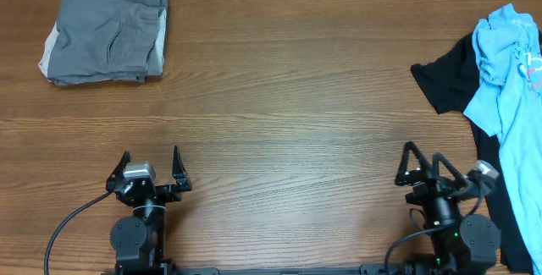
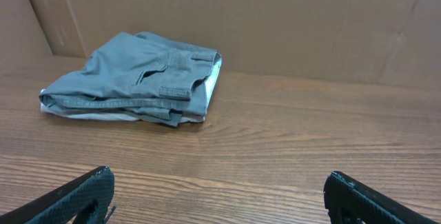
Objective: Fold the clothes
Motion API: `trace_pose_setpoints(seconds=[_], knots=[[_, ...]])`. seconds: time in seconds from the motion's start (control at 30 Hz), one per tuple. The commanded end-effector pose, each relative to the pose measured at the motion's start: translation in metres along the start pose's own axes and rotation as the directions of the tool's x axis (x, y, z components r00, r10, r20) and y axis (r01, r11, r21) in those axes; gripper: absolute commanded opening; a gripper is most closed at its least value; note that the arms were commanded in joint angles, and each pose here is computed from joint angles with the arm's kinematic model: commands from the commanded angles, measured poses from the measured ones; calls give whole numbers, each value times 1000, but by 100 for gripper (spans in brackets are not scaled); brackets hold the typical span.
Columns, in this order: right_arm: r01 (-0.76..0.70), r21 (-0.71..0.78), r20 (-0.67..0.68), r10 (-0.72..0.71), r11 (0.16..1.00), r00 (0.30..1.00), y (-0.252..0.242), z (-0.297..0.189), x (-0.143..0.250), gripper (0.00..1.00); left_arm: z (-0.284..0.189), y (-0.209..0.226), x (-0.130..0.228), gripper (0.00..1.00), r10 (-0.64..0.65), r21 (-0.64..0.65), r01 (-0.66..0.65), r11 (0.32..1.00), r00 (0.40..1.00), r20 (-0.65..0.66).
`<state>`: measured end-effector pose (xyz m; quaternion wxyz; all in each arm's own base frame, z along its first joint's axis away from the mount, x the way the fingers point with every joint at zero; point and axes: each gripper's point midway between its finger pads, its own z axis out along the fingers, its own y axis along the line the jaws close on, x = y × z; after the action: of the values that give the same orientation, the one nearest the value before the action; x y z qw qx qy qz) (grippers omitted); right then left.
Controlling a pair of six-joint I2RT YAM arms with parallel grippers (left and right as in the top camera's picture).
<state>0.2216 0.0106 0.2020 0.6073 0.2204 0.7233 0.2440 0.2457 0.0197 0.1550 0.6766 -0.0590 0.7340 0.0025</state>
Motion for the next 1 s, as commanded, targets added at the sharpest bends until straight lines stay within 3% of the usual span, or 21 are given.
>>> trace_pose_setpoints(seconds=[0.0,0.5,0.77,0.97], knots=[[123,-60,-33,-126,991,992,0,7,18,100,0,1,-1,100,7,-6,-7,1000,1000,10],[184,-119,111,-171,976,979,-5,27,22,100,0,1,-1,100,7,-6,-7,1000,1000,10],[429,-111,142,-413,896,900,1,27,23,100,0,1,-1,100,7,-6,-7,1000,1000,10],[468,-94,115,-457,879,882,-5,28,29,100,0,1,-1,100,7,-6,-7,1000,1000,10]])
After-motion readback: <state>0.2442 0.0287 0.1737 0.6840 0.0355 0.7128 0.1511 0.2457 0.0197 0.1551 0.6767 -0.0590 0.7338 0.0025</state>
